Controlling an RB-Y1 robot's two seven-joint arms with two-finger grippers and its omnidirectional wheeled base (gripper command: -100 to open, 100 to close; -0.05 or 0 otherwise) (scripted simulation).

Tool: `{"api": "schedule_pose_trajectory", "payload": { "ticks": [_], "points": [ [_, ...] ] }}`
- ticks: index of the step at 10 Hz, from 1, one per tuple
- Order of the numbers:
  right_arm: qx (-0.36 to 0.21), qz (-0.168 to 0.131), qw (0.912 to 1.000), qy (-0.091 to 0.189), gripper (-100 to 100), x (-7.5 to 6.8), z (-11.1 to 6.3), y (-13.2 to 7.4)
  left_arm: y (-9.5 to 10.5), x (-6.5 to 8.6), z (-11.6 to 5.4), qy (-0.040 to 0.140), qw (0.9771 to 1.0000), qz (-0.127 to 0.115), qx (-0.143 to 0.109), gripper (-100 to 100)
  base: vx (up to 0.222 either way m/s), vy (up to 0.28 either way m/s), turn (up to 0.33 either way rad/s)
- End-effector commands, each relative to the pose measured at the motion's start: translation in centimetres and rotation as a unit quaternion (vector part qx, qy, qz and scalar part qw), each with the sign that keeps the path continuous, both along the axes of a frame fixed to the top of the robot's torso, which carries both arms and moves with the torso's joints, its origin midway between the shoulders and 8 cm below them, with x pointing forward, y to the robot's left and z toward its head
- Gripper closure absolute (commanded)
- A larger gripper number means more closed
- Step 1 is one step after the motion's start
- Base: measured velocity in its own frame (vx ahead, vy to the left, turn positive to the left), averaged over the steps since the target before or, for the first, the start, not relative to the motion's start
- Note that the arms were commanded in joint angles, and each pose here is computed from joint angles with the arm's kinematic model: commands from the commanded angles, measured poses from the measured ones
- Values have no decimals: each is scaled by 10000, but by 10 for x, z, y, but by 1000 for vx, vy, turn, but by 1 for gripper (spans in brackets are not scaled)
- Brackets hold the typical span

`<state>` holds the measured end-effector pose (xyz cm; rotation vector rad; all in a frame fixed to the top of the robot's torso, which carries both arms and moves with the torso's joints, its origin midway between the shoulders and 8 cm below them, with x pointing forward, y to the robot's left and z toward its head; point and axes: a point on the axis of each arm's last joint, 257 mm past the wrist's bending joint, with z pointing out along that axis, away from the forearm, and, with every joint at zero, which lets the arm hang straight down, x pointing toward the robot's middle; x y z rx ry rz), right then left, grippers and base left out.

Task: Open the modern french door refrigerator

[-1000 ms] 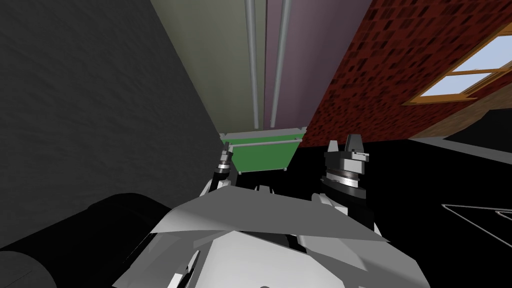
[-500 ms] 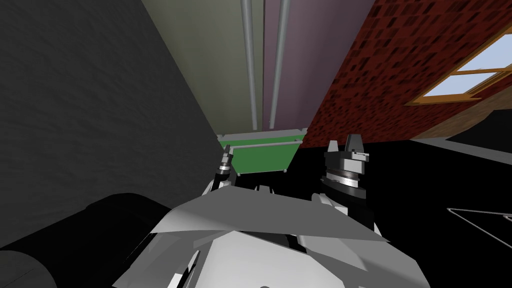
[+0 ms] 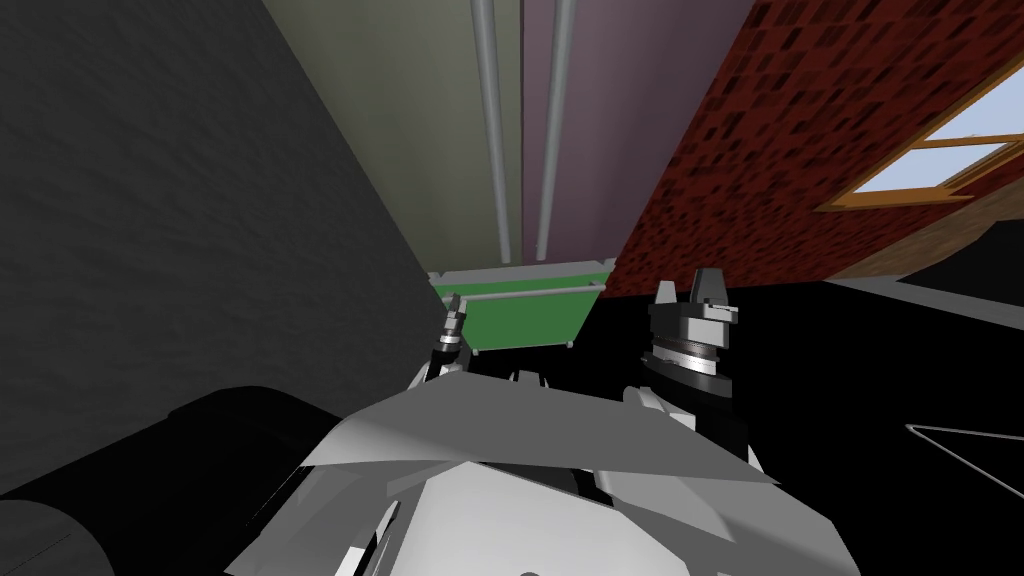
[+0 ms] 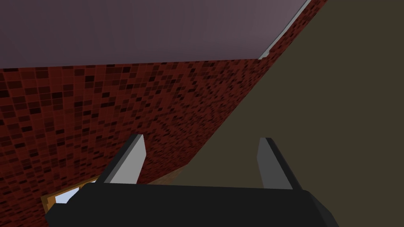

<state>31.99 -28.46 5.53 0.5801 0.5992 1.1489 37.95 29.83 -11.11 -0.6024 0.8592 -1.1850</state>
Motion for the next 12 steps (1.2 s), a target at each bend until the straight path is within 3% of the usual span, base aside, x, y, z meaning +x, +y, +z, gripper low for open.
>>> {"api": "schedule_pose_trajectory", "payload": {
  "ticks": [1, 2, 8, 9, 12],
  "points": [
    [0, 0, 10000, 0, 0, 0, 0, 0, 5, -1, -14, -31, 10000, 19, 4, -100, 98, -28, 3],
    [0, 0, 10000, 0, 0, 0, 0, 0, 7, 0, -23, 69, 10000, 40, -5, -100, 69, -23, 2],
    [0, 0, 10000, 0, 0, 0, 0, 0, 18, -3, -53, 57, 9999, 102, -45, -100, 61, -23, 2],
    [0, 0, 10000, 0, 0, 0, 0, 0, 20, -2, -62, 166, 9998, 125, -56, -100, 70, -31, 3],
    [0, 0, 10000, 0, 0, 0, 0, 0, 24, -5, -79, 190, 9996, 168, -104, -100, 58, -17, 2]
  ]
}}
